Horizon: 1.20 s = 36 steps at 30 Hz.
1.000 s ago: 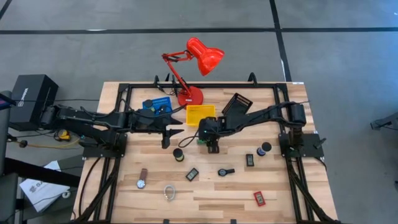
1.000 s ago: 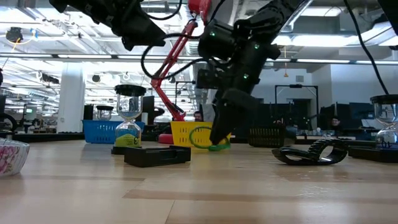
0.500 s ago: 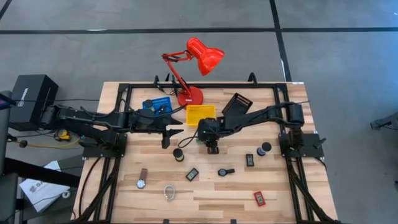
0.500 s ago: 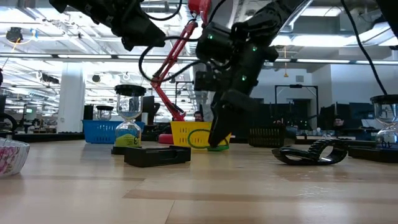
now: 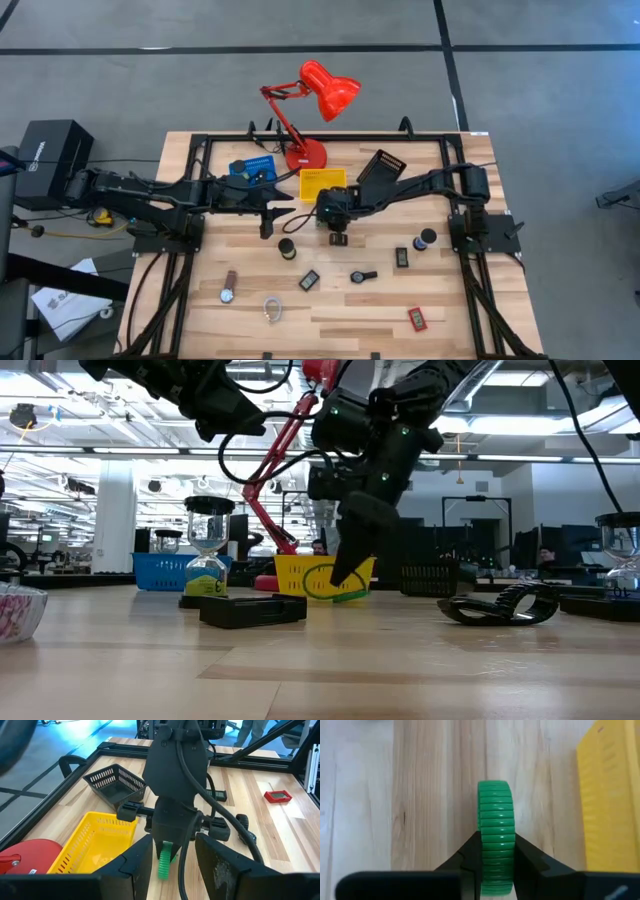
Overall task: Pick & Place Office items
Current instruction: Put the green wrist watch into the yellow bin
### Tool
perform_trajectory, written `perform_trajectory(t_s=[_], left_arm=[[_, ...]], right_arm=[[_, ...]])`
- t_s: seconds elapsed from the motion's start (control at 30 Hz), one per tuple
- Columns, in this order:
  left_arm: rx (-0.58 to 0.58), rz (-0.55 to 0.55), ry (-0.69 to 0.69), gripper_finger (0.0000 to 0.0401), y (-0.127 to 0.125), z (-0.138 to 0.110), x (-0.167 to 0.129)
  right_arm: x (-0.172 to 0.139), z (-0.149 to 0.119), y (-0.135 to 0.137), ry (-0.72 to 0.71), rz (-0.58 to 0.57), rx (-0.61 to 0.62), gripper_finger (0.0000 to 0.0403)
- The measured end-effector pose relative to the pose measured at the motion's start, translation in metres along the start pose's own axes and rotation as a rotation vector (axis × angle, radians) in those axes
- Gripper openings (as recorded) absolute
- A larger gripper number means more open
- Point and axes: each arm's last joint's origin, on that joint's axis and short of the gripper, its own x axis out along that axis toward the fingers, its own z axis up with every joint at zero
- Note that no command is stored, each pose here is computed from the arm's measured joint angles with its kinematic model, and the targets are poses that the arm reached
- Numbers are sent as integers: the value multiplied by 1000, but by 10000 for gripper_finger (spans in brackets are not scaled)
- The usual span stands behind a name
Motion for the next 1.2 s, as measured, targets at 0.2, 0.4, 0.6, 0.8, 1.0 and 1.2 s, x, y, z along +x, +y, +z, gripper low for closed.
perform_trajectory(t_s=[0.2,0.4,0.6,0.8,1.0,1.2], left_arm=[[0,0,0,141,0,0,0],[0,0,0,141,0,0,0],[-2,1,-8,141,0,1,0],[-3,17,-8,143,1,1,0],[0,-1,7,143,0,-1,0],[0,-2,7,143,0,-1,0]], right_arm=[[-27,21,-3,85,-36,-18,68],[-62,51,-19,80,-209,-104,66],[-83,71,-51,-16,-284,-77,66],[-68,67,-87,-49,-291,19,67],[-37,67,-91,-42,-259,41,68],[-22,62,-92,4,-252,32,75]])
